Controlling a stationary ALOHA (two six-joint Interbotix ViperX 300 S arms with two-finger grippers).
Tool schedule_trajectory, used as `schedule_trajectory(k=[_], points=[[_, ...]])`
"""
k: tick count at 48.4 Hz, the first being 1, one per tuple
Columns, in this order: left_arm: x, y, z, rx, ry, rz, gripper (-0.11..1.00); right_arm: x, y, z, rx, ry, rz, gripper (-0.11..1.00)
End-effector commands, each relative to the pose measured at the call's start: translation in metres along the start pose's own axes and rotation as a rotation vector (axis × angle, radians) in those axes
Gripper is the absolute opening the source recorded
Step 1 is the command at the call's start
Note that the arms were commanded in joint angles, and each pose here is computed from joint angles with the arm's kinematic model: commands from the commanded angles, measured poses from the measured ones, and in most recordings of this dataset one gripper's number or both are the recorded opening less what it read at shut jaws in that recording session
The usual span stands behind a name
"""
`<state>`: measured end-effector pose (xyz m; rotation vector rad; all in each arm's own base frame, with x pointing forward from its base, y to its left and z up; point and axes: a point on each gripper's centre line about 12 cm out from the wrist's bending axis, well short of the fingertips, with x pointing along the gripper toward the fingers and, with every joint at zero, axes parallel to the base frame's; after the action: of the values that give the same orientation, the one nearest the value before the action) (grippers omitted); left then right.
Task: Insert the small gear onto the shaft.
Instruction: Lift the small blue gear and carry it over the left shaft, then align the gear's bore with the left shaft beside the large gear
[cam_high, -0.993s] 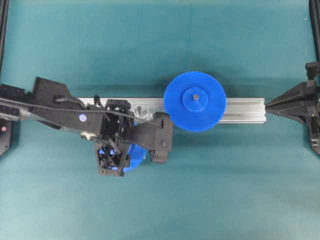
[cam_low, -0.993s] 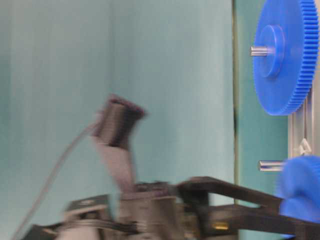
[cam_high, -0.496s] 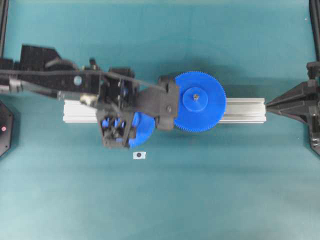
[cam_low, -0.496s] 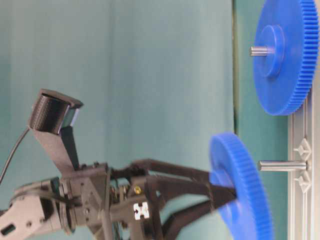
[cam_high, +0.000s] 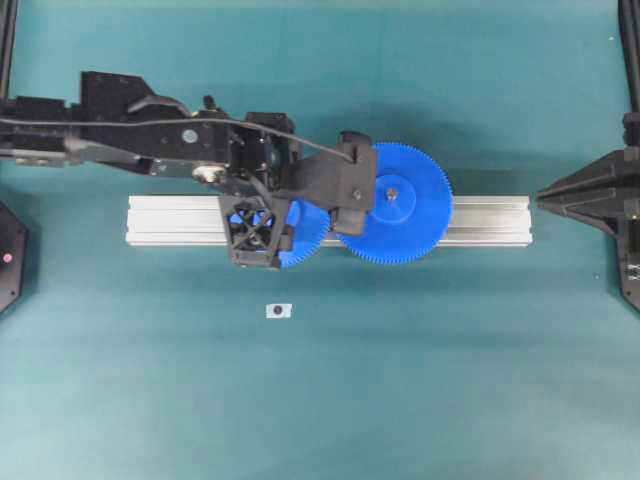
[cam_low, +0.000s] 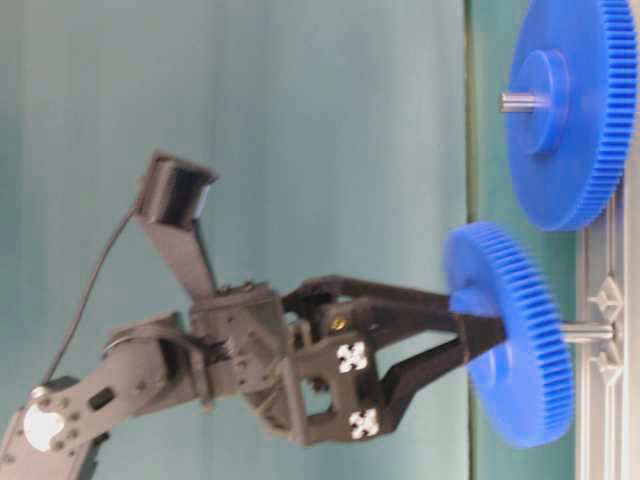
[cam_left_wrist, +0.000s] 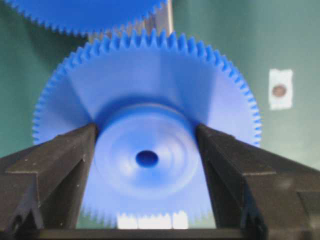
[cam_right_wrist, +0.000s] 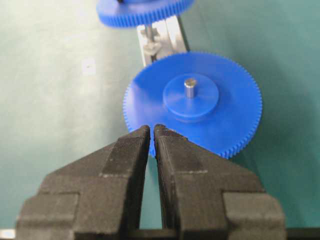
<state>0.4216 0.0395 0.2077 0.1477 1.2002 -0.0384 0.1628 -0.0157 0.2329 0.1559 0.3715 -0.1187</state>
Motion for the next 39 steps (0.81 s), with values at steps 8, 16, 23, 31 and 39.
schedule_trajectory(k=[8, 16, 23, 31, 39], points=[[0.002, 0.010, 0.003, -0.012, -0.014, 0.014, 0.69, 0.000, 0.000, 0.004, 0.008, -0.011, -0.004, 0.17], [0.000, 0.009, -0.001, -0.016, 0.011, 0.007, 0.67, 0.000, -0.001, 0.004, 0.007, -0.012, -0.006, 0.17], [-0.005, 0.012, -0.012, -0.024, 0.056, 0.003, 0.37, 0.000, -0.001, 0.004, 0.007, -0.009, -0.007, 0.17], [-0.013, 0.012, -0.023, -0.033, 0.069, 0.003, 0.31, 0.000, -0.002, 0.004, 0.010, -0.011, -0.013, 0.17], [-0.020, 0.009, -0.034, -0.046, 0.076, 0.002, 0.31, 0.000, -0.002, 0.003, 0.012, -0.010, -0.013, 0.17]])
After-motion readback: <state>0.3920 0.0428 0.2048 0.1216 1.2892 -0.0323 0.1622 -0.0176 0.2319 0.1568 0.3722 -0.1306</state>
